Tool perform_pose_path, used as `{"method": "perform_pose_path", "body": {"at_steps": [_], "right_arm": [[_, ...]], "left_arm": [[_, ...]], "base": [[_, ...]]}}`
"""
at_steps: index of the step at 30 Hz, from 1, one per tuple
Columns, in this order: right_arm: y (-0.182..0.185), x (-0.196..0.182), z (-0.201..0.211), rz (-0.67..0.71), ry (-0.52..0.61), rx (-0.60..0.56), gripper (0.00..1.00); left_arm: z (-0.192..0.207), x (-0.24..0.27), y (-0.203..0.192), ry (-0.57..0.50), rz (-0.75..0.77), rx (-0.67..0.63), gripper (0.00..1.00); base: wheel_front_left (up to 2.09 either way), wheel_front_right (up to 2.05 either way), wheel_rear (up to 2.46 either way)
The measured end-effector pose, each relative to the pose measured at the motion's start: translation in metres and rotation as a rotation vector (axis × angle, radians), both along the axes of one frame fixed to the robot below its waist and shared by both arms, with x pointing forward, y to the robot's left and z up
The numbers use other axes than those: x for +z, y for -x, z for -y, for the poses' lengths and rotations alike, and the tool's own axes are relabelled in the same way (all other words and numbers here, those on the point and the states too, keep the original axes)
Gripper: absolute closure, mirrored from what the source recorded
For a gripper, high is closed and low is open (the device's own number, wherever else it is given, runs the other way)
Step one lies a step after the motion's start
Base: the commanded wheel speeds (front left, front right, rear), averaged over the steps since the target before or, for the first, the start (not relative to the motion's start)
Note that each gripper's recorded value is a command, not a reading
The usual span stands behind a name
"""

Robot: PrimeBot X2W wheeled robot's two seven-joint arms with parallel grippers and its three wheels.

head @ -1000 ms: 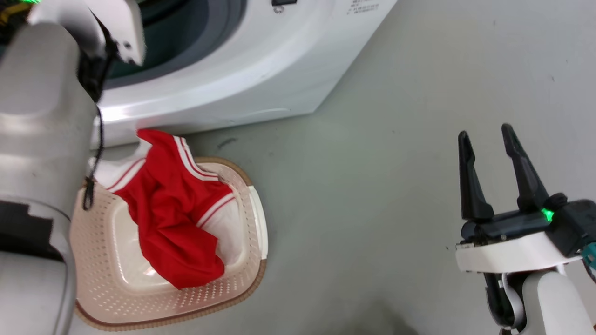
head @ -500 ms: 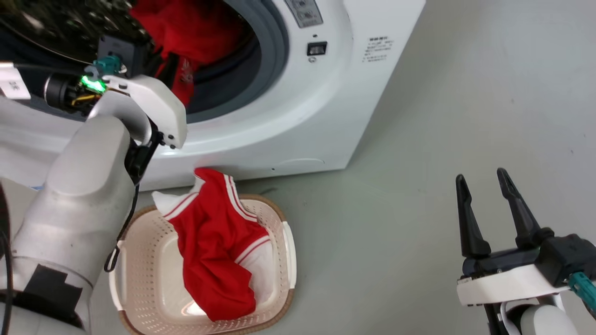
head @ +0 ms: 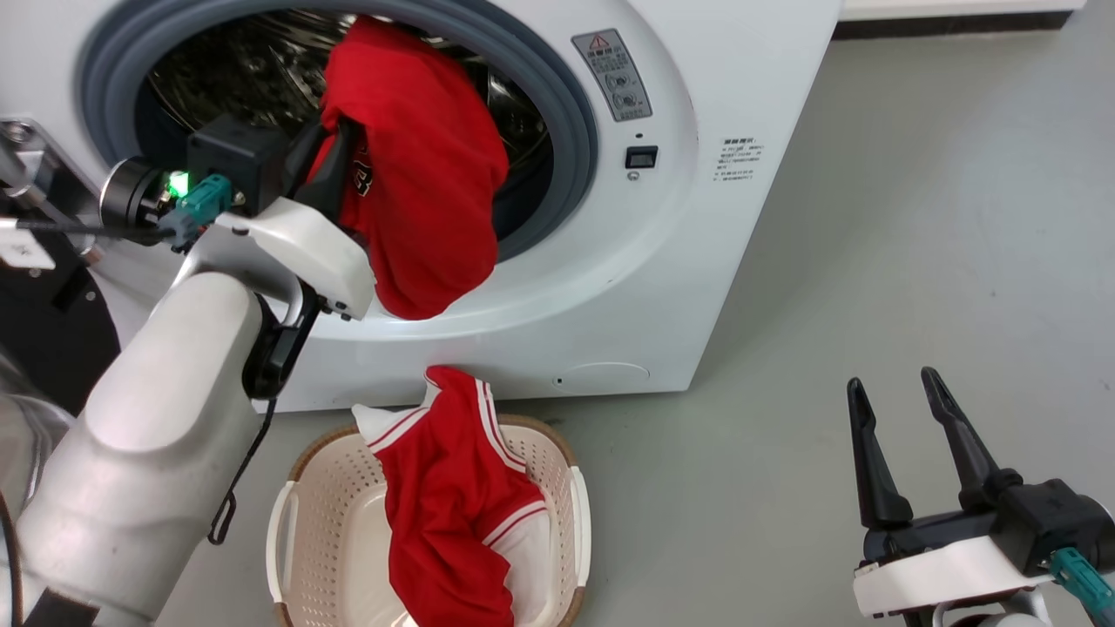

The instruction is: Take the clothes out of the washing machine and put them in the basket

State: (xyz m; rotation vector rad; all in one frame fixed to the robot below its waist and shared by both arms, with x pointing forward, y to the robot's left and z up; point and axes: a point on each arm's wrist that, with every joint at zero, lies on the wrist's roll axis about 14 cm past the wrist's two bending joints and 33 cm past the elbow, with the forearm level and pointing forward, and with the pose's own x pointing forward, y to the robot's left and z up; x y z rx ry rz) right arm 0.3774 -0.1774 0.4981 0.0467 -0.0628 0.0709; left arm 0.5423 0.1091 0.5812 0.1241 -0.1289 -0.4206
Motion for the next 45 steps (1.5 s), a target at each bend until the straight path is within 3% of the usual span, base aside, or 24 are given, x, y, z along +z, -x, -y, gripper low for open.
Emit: {"method": "perform_pose_path", "body": {"at_steps": [12,19,32,45], "right_arm": [[0.015,0.009,-0.005,0.024,-0.006,0.012,0.00],[0.015,0.009,-0.006,0.025,-0.006,0.016,0.00],[0.000,-0.005,-0.009,-0.013,0.000,0.026,0.00],[-0.036,-0.032,0.003,-0.068,0.028,0.000,0.00]], "left_arm": [[-0.009,0.058,0.059,0.038,0.149,0.028,1.00],[-0.008,0.048,0.086,0.046,0.120,0.030,1.00],[-0.012,-0.073,0.112,0.067,-0.217,0.059,1.00],[-0.007,-0.251,0.130,0.007,-0.695,0.047,1.00]], "base": [[0.00,0.00,0.00],[0.00,0.00,0.00],[0.00,0.00,0.00],[0.00,0.00,0.00]]}}
